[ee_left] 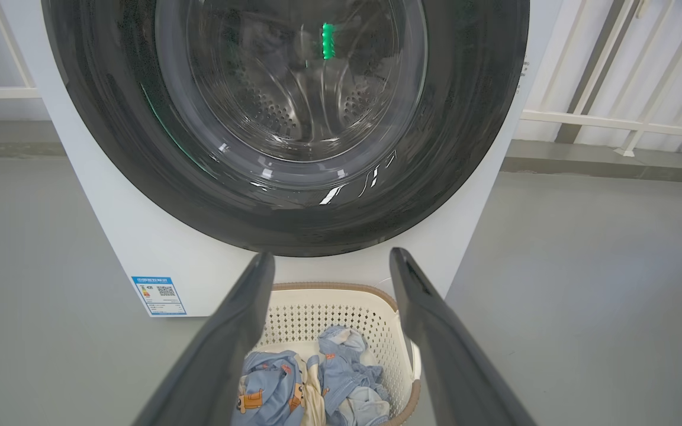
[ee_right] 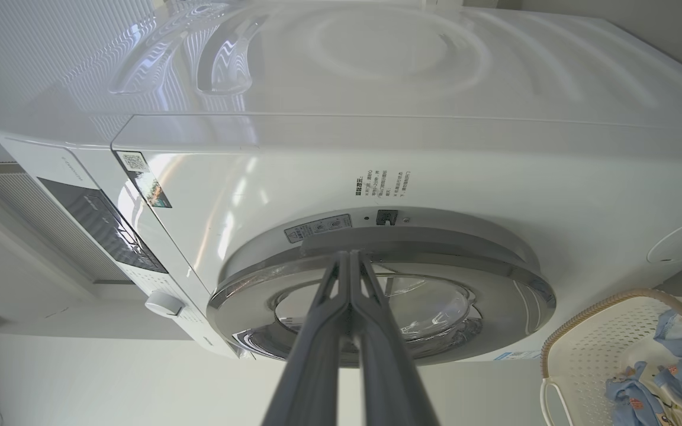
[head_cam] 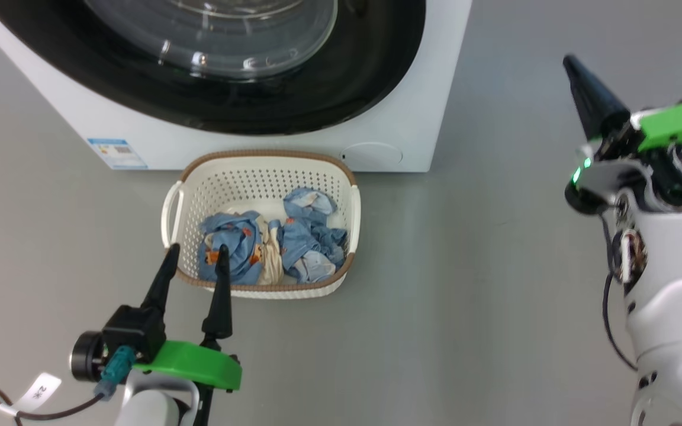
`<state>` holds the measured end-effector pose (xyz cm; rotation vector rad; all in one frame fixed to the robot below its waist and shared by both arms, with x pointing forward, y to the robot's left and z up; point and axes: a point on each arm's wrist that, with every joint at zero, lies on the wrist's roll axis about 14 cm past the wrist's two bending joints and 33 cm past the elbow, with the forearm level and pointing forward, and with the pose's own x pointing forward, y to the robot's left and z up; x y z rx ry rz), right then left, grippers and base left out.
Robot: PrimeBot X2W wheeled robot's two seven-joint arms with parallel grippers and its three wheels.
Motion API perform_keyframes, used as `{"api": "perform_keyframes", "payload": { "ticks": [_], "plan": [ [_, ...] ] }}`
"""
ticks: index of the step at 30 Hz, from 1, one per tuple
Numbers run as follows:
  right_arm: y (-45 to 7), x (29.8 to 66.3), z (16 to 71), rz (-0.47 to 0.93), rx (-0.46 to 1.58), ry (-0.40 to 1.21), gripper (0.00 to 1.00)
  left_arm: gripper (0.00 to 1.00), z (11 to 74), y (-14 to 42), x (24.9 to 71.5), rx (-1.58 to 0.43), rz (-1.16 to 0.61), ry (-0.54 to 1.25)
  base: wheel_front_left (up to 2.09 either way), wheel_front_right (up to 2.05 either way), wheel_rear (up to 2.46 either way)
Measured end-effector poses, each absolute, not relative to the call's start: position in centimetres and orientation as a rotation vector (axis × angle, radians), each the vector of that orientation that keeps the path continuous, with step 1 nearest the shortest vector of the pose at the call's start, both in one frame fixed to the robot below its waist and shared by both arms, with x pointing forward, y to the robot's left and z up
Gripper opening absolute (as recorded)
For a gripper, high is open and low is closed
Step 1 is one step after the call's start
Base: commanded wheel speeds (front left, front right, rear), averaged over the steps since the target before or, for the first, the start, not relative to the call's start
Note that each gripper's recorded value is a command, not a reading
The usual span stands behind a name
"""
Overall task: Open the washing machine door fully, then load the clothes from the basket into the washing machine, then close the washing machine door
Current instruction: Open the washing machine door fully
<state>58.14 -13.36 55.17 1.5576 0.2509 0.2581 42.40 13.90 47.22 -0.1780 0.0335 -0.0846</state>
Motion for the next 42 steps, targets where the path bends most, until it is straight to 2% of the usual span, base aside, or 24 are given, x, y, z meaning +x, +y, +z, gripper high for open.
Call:
{"api": "perform_keyframes", "payload": {
  "ticks": [6, 24, 33, 42],
  "plan": [
    [-10.7, 61.3, 56.8, 0.363, 1.532, 0.312, 0.00, 1.00, 46.8, 13.8, 43.3, -0.188, -0.084, 0.040, 0.00, 0.00, 0.00],
    [-5.6, 69.0, 56.2, 0.460, 1.390, 0.460, 0.00, 1.00, 45.1, 14.4, 45.7, -0.185, -0.064, 0.068, 0.00, 0.00, 0.00],
    [-2.0, 71.6, 55.5, 0.514, 1.319, 0.525, 0.00, 1.00, 44.1, 15.3, 46.7, -0.188, -0.034, 0.086, 0.00, 0.00, 0.00],
    [-0.3, 72.7, 54.0, 0.525, 1.291, 0.576, 0.00, 1.00, 43.3, 16.1, 47.1, -0.179, -0.010, 0.103, 0.00, 0.00, 0.00]
  ]
}}
